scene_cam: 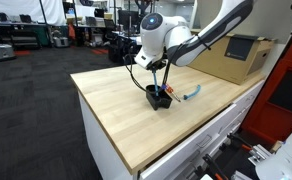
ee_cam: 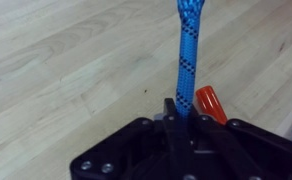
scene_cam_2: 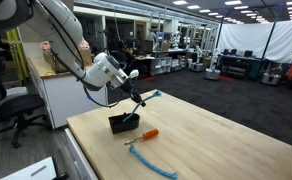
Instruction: Put the cable in the black object
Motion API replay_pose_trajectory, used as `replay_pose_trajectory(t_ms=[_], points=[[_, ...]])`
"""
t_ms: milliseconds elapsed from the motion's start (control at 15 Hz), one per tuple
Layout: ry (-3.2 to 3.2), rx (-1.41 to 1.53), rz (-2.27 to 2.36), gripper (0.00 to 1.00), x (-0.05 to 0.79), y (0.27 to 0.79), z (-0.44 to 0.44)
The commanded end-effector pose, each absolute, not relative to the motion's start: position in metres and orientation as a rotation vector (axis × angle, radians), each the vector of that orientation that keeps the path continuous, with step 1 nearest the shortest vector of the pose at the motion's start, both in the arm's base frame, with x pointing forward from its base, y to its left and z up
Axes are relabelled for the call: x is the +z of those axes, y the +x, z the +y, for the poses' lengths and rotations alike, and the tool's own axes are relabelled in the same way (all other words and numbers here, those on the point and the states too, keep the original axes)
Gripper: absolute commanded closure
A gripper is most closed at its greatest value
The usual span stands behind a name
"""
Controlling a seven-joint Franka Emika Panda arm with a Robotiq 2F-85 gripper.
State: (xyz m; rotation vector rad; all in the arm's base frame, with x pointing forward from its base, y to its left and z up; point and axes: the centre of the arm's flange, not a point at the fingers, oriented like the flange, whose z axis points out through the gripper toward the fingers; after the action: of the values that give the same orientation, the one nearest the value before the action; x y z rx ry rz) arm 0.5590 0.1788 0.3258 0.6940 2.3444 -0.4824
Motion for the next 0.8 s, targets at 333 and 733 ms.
replay_pose_trajectory(t_ms=[333,733], points=[[0.453,-0.507,2.538,0.97,0.278,0.555,0.19],[0.414,-0.54,2.607,0.36,0.285,0.55,0.19]])
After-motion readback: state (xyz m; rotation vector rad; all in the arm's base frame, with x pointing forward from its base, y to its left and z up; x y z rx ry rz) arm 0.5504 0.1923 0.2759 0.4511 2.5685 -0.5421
